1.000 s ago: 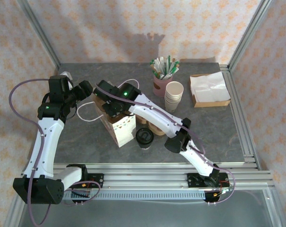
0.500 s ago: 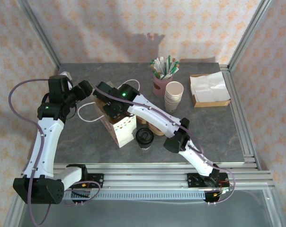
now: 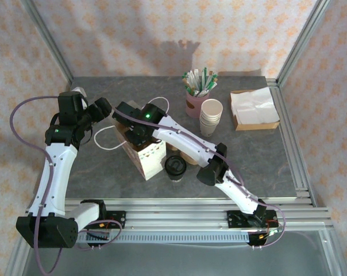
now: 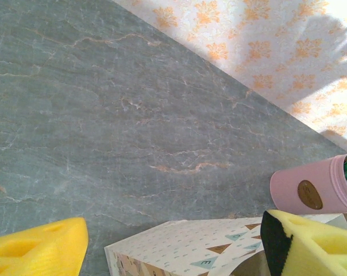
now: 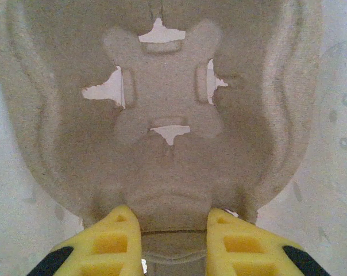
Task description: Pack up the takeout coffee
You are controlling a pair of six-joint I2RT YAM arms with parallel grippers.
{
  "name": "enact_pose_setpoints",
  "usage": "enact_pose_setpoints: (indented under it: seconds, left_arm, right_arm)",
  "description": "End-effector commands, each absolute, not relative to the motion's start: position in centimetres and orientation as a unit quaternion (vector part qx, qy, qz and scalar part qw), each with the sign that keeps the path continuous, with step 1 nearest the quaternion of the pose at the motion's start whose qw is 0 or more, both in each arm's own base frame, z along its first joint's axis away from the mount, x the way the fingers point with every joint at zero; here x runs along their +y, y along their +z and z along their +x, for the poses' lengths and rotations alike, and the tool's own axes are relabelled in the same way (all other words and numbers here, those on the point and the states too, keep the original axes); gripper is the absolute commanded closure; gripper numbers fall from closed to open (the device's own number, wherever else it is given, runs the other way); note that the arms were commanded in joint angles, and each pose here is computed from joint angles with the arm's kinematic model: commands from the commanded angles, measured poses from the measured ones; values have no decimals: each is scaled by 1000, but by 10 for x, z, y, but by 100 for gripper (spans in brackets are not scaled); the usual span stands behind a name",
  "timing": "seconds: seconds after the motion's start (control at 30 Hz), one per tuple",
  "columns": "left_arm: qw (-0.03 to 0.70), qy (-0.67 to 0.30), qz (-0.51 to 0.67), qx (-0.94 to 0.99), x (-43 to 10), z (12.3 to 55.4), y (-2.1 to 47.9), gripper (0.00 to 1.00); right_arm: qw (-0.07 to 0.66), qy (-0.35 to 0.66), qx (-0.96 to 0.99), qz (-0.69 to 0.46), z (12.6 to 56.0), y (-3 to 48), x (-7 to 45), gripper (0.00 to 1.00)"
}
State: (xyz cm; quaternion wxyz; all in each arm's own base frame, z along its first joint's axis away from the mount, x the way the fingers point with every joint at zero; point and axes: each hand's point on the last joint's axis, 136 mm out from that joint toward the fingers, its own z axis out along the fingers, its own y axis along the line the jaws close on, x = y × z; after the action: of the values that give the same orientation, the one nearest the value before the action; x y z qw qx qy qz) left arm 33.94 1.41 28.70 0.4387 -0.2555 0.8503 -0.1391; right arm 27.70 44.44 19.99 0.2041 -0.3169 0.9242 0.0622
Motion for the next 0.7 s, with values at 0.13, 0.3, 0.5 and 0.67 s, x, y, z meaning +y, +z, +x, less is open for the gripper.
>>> enact_pose_setpoints:
  seconds: [0.13,0.3,0.5,0.67]
  left_arm:
    - [446,-136,-260,845,19,337,297,20]
    - [444,-137,-257,847,18,337,295,19]
    - [442,-144,-252,849,15,338,294,20]
    - [435,-149,-249,852,13,339,290,20]
  right_arm:
    - [170,52,929,-324,277,181,438,77]
    - [157,46,930,-328,275,172,437,77]
    - [147,37,933,-327,277,162,435,77]
    - [138,36,934,-328,278,154,435,77]
